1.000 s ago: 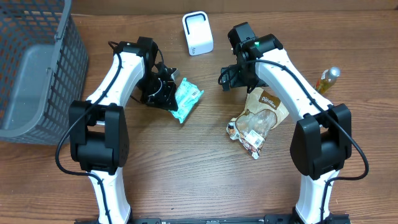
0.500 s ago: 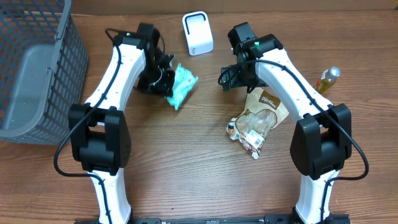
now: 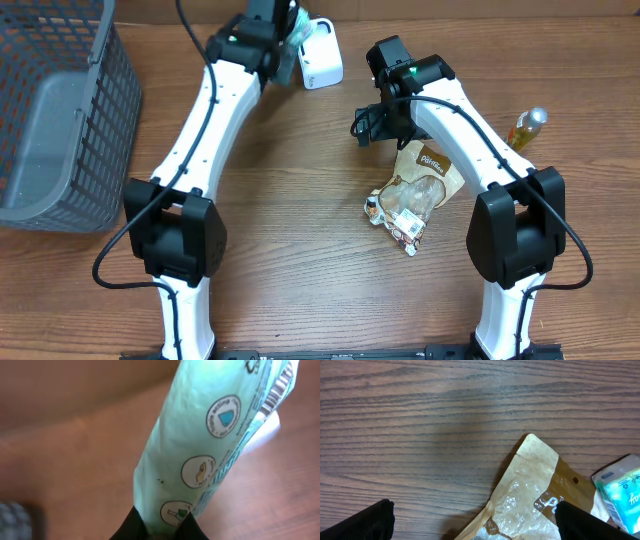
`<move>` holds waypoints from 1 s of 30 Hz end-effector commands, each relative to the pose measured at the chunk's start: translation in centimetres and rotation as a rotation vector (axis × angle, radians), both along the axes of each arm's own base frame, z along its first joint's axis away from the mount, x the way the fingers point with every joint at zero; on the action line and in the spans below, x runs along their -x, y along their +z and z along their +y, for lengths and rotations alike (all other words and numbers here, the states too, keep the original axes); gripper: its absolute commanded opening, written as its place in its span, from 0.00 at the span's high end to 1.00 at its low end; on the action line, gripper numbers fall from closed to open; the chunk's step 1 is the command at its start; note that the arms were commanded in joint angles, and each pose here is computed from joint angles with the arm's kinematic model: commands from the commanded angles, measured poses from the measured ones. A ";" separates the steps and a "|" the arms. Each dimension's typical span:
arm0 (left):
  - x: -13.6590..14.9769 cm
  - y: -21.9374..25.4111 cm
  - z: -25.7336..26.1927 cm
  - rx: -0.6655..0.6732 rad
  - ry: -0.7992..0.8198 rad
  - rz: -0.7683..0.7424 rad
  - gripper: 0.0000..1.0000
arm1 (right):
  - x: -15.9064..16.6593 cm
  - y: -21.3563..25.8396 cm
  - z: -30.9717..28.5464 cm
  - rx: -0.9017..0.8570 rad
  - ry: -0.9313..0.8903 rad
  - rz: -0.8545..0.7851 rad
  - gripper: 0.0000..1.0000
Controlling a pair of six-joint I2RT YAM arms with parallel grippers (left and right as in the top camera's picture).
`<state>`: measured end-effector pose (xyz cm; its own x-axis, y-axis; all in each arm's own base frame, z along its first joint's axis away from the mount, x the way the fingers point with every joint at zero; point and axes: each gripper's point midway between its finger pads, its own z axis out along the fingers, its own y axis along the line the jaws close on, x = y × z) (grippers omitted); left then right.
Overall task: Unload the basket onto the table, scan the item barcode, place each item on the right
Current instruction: 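Carry the wipes pack up to the white scanner with the left gripper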
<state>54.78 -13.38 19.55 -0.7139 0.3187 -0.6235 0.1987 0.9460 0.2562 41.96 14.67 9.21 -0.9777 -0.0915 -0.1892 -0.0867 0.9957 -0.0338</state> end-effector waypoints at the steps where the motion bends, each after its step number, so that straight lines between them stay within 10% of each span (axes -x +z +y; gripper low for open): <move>1: -1.5 5.4 0.3 -0.154 -0.040 -0.175 0.96 | -0.4 0.6 0.0 0.000 0.000 -0.020 0.00; 9: -3.5 7.5 -0.7 -0.196 -0.107 -0.290 0.96 | -0.4 0.6 0.0 0.000 0.000 -0.020 0.00; 20: 4.8 -1.4 -0.3 0.035 -0.009 0.208 0.96 | -0.4 0.6 0.0 0.000 0.000 -0.020 0.00; 30: -3.5 4.5 2.1 -0.164 0.108 -0.239 0.96 | -0.4 0.6 0.0 0.000 0.000 -0.020 0.00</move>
<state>56.79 -13.09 22.17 -0.6351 0.3165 -0.7046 0.1060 0.9393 0.3264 41.97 14.66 9.21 -0.9777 -0.0912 -0.1892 -0.0863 0.9957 -0.0338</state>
